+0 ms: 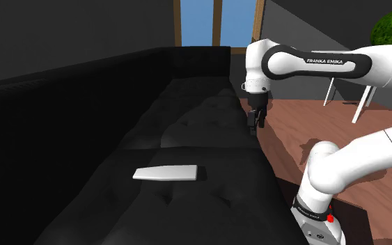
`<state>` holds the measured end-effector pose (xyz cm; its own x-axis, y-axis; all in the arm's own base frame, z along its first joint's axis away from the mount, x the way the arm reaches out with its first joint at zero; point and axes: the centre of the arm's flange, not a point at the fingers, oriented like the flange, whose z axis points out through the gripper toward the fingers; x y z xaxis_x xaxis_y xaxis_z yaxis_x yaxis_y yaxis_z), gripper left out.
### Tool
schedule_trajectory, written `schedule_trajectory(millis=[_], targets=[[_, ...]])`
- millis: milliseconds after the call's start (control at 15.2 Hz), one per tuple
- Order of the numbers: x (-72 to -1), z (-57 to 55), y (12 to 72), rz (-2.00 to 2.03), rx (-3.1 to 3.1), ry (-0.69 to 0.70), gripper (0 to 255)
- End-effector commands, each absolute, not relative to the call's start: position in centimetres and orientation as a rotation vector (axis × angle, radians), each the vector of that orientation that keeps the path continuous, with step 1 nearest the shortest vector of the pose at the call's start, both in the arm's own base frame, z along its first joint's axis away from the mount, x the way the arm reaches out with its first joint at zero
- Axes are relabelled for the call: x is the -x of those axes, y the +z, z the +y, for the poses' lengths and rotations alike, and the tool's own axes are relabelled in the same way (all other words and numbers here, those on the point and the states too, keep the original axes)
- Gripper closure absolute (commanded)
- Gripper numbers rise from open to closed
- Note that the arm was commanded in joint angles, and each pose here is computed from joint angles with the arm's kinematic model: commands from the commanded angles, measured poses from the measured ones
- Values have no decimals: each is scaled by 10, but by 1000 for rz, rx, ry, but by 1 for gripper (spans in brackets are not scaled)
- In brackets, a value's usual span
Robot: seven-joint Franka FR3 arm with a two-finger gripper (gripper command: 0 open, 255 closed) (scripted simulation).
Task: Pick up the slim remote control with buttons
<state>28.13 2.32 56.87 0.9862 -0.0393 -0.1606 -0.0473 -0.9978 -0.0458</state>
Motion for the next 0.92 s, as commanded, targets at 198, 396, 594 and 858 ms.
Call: schedule_trajectory(millis=[198,396,594,858], targets=[[-308,54,567,-18,3091,238,0],[-332,86,565,-104,3097,228,0],[-355,119,563,-190,3102,218,0],[-383,165,561,-305,3104,204,0]])
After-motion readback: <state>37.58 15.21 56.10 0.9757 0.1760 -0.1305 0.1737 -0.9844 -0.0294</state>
